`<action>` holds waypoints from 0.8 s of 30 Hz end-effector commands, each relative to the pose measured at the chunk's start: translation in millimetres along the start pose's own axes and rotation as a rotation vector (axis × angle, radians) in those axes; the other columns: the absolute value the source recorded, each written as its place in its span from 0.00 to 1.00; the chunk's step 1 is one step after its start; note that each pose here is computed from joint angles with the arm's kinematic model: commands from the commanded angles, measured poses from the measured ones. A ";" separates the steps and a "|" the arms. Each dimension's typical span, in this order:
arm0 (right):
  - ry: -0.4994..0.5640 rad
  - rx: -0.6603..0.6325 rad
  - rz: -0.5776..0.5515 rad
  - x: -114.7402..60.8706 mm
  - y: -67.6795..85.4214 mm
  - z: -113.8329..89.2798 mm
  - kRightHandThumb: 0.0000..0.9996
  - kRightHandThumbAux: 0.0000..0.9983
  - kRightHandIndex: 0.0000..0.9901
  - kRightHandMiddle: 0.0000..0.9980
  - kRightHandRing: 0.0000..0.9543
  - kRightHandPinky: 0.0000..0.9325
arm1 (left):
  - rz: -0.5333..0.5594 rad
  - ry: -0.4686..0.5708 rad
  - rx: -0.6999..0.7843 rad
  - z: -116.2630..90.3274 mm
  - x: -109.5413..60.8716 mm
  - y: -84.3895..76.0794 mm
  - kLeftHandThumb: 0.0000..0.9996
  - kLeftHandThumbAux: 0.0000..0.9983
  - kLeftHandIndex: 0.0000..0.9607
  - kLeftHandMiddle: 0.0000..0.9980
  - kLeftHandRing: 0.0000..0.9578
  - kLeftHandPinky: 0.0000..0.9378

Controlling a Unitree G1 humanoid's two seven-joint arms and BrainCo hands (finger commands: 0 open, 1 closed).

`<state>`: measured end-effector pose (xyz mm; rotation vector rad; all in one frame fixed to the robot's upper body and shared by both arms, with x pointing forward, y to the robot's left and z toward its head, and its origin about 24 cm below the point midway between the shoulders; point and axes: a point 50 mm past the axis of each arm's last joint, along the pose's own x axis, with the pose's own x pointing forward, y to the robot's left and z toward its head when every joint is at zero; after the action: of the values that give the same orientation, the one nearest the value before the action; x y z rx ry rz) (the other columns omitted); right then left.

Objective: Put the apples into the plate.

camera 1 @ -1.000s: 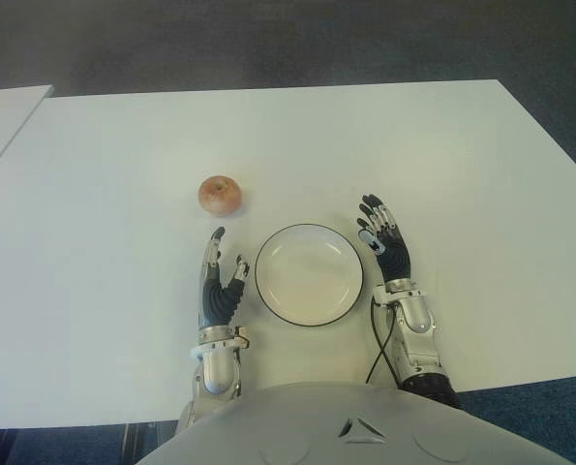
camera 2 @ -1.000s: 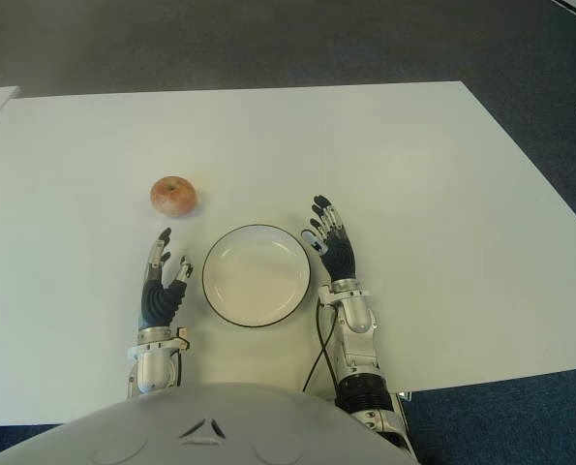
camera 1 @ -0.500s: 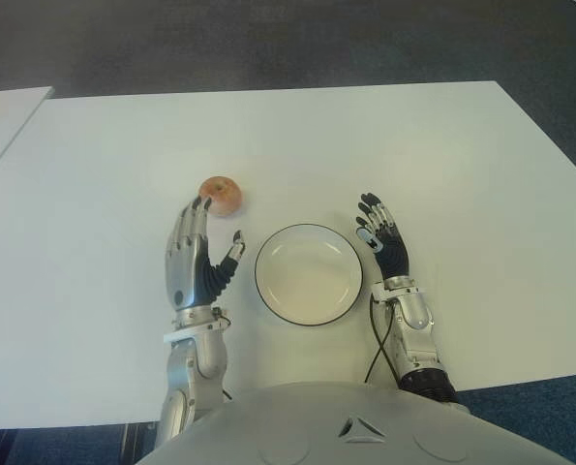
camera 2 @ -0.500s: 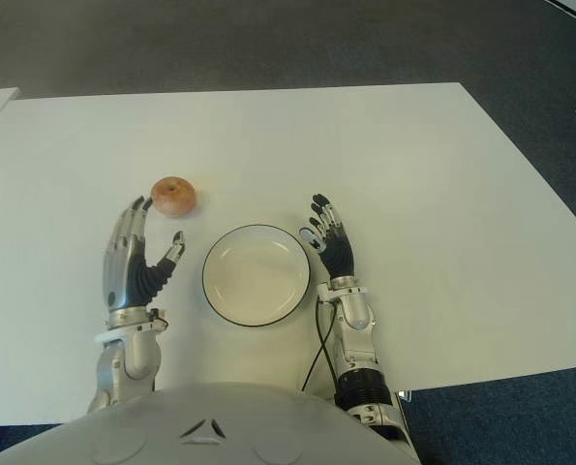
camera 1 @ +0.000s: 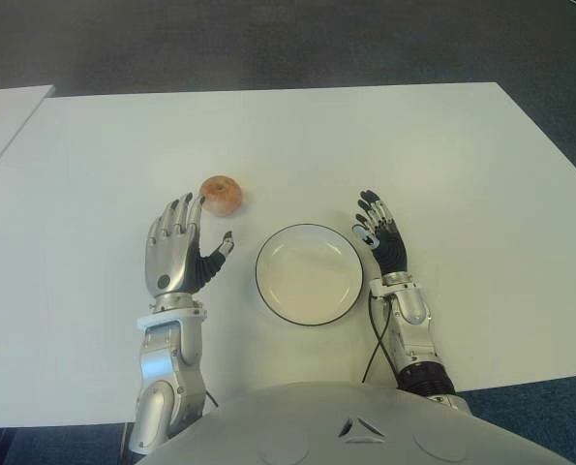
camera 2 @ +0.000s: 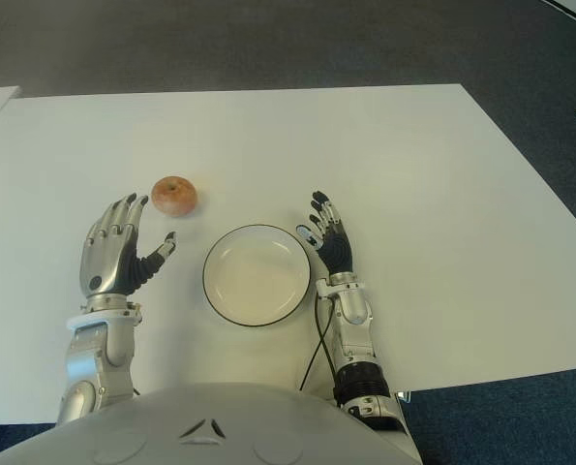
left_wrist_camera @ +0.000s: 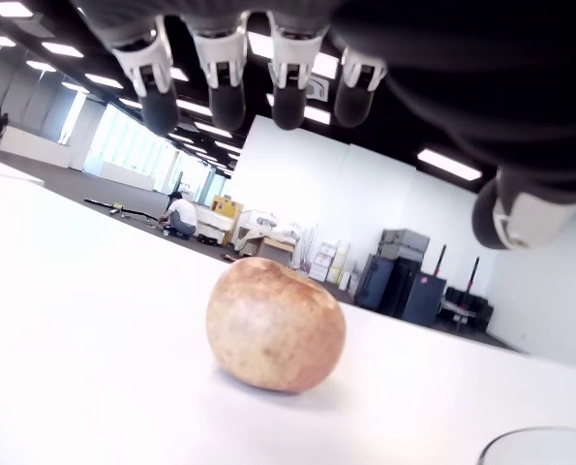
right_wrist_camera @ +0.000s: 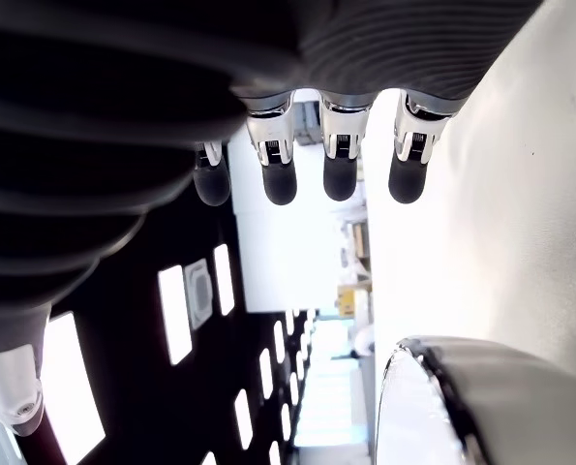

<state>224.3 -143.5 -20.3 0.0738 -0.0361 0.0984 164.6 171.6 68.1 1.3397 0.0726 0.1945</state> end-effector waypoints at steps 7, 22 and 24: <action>0.236 0.047 -0.044 -30.7 5.0 -45.5 0.13 0.57 0.00 0.00 0.00 0.01 | -0.118 -0.100 0.258 -11.5 29.1 15.5 0.26 0.36 0.05 0.00 0.00 0.01; 0.243 0.031 -0.051 -28.3 8.2 -48.1 0.12 0.57 0.00 0.00 0.00 0.00 | -0.243 -0.239 0.410 -29.5 64.2 1.2 0.28 0.36 0.02 0.00 0.00 0.01; 0.244 0.029 -0.053 -28.1 8.1 -48.3 0.11 0.56 0.00 0.00 0.00 0.00 | -0.254 -0.254 0.418 -31.1 67.3 -1.2 0.27 0.36 0.02 0.00 0.00 0.00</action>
<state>235.6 -138.3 -21.3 0.0494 -0.0379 0.0874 219.9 210.5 71.9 1.7325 0.0706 -0.1721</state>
